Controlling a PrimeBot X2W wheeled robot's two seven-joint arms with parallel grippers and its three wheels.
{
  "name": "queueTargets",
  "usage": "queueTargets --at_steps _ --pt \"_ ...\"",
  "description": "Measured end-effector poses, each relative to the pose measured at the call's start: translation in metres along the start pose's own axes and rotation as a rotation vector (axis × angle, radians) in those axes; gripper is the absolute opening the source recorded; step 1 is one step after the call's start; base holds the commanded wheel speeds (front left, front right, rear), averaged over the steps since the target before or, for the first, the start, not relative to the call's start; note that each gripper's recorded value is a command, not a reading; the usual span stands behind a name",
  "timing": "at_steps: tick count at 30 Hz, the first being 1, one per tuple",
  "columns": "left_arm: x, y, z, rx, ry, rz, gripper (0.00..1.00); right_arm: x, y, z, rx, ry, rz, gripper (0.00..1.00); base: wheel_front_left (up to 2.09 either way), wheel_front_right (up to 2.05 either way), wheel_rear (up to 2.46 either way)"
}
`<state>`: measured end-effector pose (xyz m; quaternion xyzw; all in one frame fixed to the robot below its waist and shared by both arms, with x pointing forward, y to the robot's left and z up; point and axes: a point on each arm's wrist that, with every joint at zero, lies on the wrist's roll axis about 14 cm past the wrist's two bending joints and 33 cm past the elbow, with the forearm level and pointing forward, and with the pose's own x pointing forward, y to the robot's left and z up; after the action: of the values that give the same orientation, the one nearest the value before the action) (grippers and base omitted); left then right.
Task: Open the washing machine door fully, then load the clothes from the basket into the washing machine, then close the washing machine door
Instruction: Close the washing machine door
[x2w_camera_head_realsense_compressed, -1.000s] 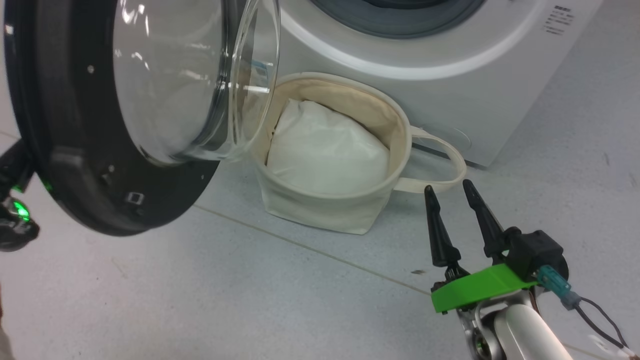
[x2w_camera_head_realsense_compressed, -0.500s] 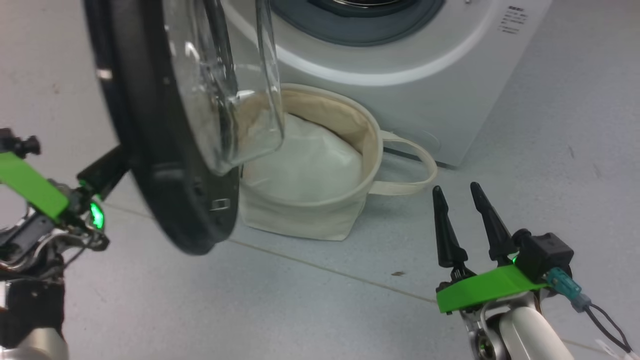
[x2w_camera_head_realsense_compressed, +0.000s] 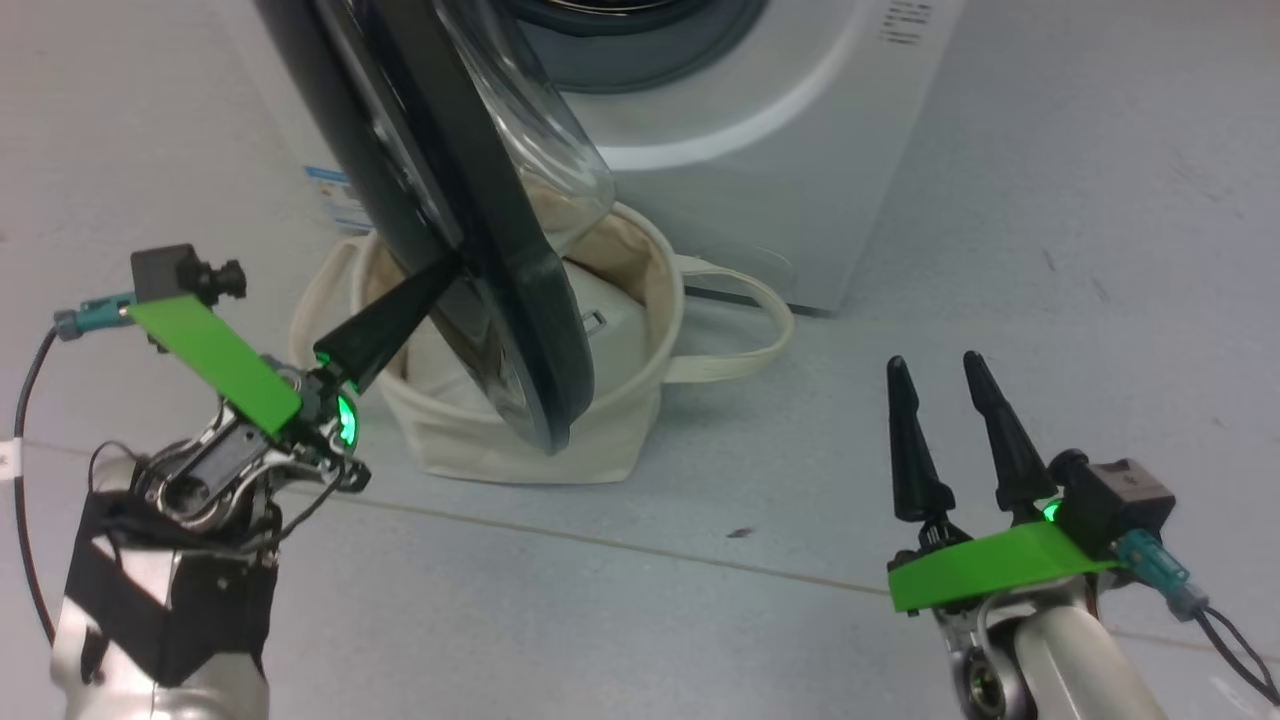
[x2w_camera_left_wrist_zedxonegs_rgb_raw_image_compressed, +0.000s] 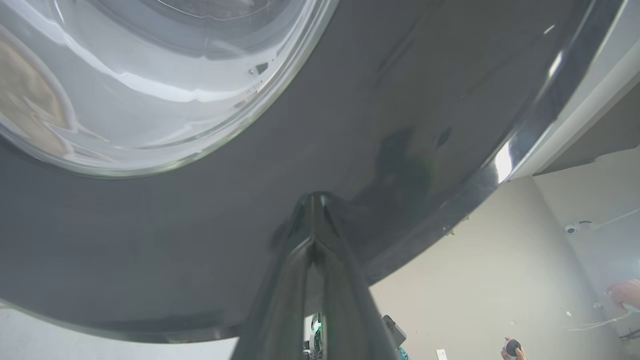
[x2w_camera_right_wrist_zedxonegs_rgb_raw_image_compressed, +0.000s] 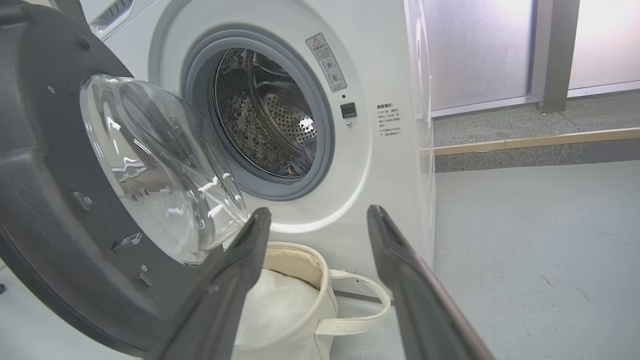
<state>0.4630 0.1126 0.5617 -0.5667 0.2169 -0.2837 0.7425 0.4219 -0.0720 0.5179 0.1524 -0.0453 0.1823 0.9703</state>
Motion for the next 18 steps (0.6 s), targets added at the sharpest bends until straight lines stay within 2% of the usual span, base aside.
queueTargets --at_steps 9,18 --pt "0.064 -0.001 -0.028 0.011 0.085 -0.023 0.0 -0.03 -0.079 0.046 -0.049 -0.121 -0.249 1.0 0.0 0.0 0.0" --pt "0.105 -0.001 -0.049 0.017 0.133 -0.04 0.0 -0.053 -0.112 0.064 -0.073 -0.159 -0.361 1.0 0.0 0.0 0.0"
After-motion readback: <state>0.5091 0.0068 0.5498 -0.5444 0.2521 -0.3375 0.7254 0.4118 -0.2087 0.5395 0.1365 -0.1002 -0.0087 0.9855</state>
